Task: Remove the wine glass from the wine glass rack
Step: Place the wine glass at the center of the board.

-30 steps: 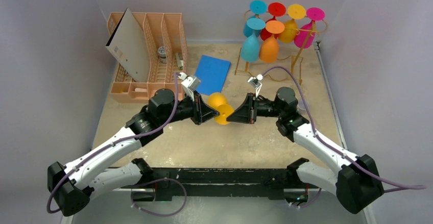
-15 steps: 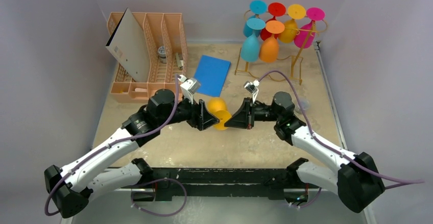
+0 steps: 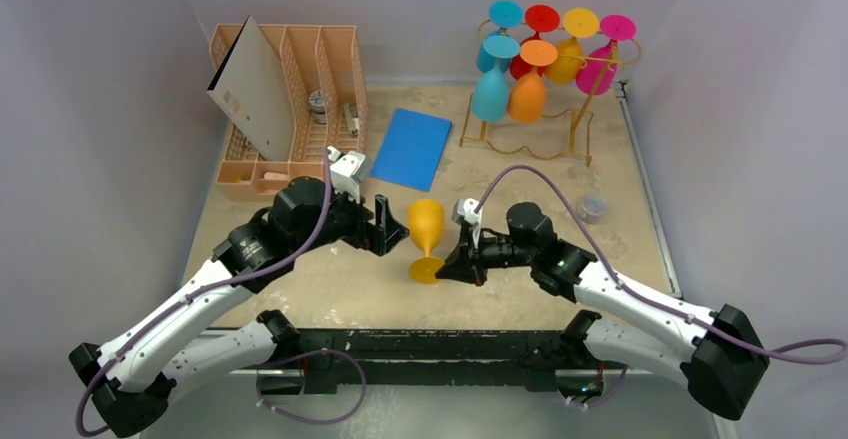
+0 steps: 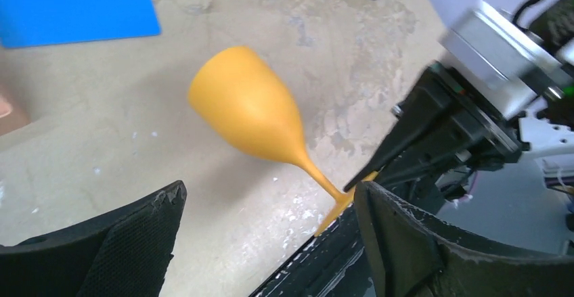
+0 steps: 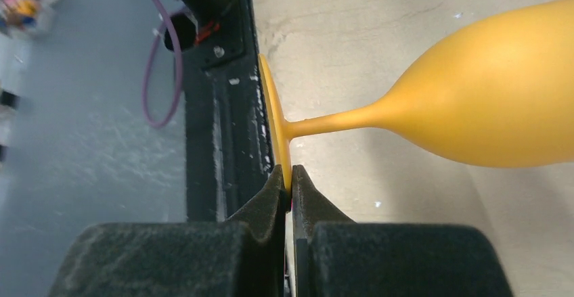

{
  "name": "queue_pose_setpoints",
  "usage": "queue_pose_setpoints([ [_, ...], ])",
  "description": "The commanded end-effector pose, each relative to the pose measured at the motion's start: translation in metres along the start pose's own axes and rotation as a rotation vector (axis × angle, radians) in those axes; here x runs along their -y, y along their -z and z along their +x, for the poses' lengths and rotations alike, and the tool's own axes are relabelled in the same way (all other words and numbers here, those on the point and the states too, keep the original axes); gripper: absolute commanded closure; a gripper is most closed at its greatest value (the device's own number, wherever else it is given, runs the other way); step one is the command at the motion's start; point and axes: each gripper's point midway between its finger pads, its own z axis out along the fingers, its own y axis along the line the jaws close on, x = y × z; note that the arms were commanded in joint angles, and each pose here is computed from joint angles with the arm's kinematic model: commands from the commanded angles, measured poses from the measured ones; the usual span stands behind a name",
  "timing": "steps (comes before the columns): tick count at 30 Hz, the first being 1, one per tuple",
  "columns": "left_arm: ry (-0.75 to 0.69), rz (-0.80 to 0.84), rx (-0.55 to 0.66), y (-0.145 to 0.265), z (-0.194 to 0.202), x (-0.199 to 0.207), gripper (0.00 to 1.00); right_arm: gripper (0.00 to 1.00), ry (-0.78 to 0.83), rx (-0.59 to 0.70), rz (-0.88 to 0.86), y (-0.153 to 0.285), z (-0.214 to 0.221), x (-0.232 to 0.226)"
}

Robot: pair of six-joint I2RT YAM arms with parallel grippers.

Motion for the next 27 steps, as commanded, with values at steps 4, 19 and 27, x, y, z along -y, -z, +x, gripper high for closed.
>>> queue_pose_setpoints([
  [4,-0.066,-0.09,-0.06,0.001,0.0,-0.016,0.07,1.0,0.447,-0.065,0.152,0.004,0.016,0.033],
  [19,-0.098,0.33,-0.131,-0.019,-0.047,0.021,0.05,1.0,0.745,0.085,-0.124,0.02,0.035,-0.021],
  [27,-0.033,0.562,-0.294,-0.031,-0.046,0.05,0.23,1.0,0.793,0.164,-0.223,0.029,0.033,-0.046],
])
